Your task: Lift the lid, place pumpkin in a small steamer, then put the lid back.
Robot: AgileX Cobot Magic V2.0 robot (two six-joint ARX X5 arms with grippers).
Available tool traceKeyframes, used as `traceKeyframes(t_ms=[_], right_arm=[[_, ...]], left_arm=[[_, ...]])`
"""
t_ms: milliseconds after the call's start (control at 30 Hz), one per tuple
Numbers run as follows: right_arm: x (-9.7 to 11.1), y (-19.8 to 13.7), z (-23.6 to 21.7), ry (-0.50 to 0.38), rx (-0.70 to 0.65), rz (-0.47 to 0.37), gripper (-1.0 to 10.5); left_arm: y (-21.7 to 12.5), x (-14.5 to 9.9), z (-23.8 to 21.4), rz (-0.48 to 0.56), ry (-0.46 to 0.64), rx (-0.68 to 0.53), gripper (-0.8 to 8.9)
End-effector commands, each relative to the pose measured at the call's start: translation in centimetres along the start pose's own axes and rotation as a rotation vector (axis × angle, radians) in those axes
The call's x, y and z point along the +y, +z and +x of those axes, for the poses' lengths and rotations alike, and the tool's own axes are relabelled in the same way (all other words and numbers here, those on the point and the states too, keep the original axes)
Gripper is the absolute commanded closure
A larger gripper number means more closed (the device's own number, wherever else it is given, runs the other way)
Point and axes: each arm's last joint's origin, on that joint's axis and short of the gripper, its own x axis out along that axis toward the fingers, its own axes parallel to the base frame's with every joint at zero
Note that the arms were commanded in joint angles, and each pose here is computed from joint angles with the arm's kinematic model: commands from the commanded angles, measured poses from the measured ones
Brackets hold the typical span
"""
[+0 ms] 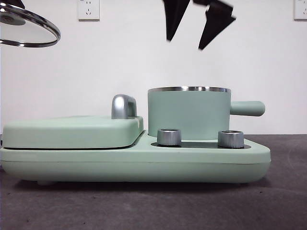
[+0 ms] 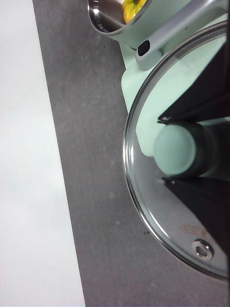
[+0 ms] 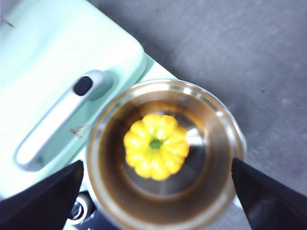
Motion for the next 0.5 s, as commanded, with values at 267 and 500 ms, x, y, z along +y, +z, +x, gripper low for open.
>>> traceKeyframes(t_ms=[267, 500], right_arm=[[0.4, -1.1, -5.7, -0.015, -0.144, 0.000, 4.9], [0.5, -4.2, -6.6, -0.031, -0.258, -0.007, 5.1]], left_arm=[[0.7, -0.1, -0.2, 0.015, -0.007, -0.043, 8.03], [0.8, -0.8, -0.1, 0.034, -0.086, -0.050, 8.03]])
